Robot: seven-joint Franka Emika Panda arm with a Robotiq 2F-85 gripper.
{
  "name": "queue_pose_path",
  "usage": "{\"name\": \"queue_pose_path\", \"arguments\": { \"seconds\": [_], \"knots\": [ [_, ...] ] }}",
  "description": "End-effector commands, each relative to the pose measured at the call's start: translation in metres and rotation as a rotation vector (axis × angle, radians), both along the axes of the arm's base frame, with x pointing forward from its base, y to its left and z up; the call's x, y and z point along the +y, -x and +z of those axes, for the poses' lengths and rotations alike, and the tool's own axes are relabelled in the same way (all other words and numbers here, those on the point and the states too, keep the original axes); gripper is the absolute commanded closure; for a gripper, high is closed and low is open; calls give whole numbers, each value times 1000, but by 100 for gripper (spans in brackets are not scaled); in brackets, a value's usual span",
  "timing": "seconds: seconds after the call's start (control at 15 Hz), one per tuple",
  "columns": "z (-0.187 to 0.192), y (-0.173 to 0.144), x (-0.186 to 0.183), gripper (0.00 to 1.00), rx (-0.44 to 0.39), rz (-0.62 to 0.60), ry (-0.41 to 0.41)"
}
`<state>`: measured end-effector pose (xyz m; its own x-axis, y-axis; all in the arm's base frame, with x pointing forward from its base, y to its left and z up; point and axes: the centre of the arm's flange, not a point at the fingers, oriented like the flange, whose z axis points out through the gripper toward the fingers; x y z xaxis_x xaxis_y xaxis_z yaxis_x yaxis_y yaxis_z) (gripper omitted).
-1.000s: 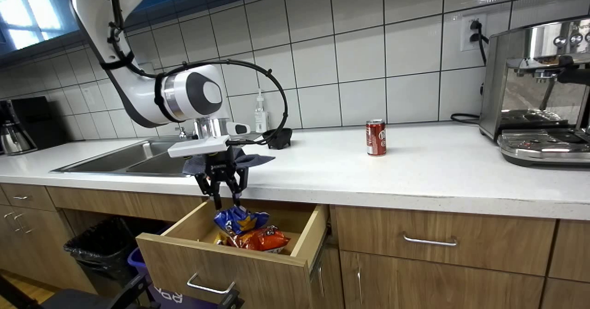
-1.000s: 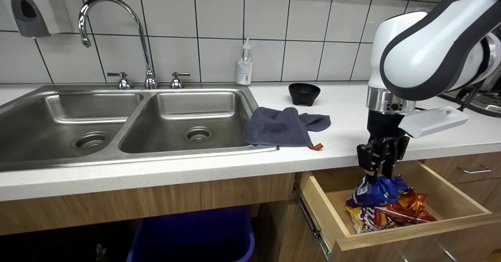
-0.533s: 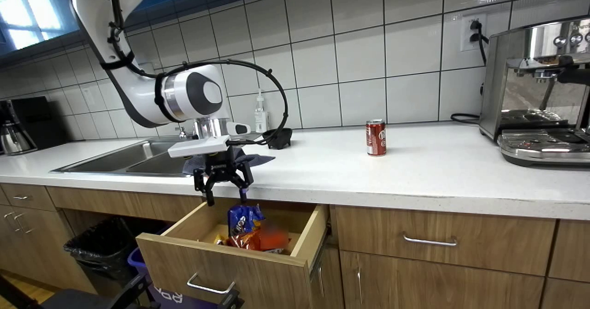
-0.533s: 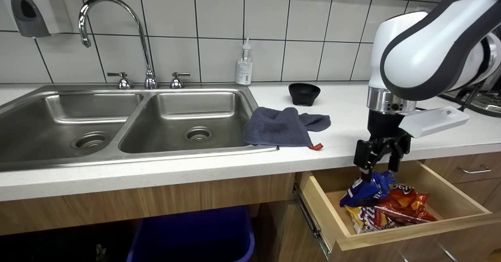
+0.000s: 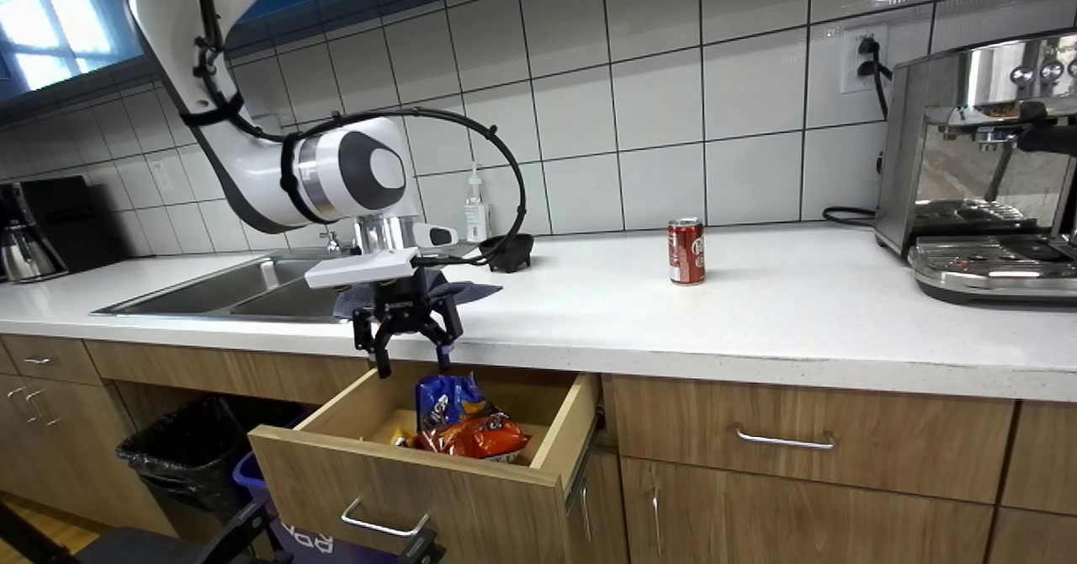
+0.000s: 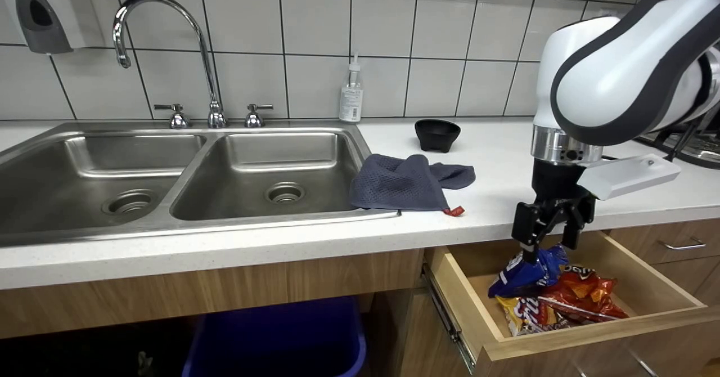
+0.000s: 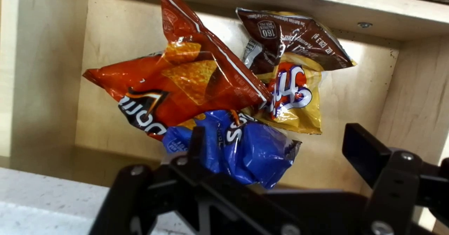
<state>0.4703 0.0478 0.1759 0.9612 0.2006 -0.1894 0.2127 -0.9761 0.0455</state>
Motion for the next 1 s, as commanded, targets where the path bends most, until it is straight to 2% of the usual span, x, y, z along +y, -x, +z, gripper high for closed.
{"name": "queue_pose_path", "arguments": {
  "seconds": [0.0,0.73,0.93],
  "knots": [
    [16,21,-2,0,4,-26,13],
    [36,59,-10,0,66,-158,57],
    [34,68,-14,0,111,-183,70]
  ]
}}
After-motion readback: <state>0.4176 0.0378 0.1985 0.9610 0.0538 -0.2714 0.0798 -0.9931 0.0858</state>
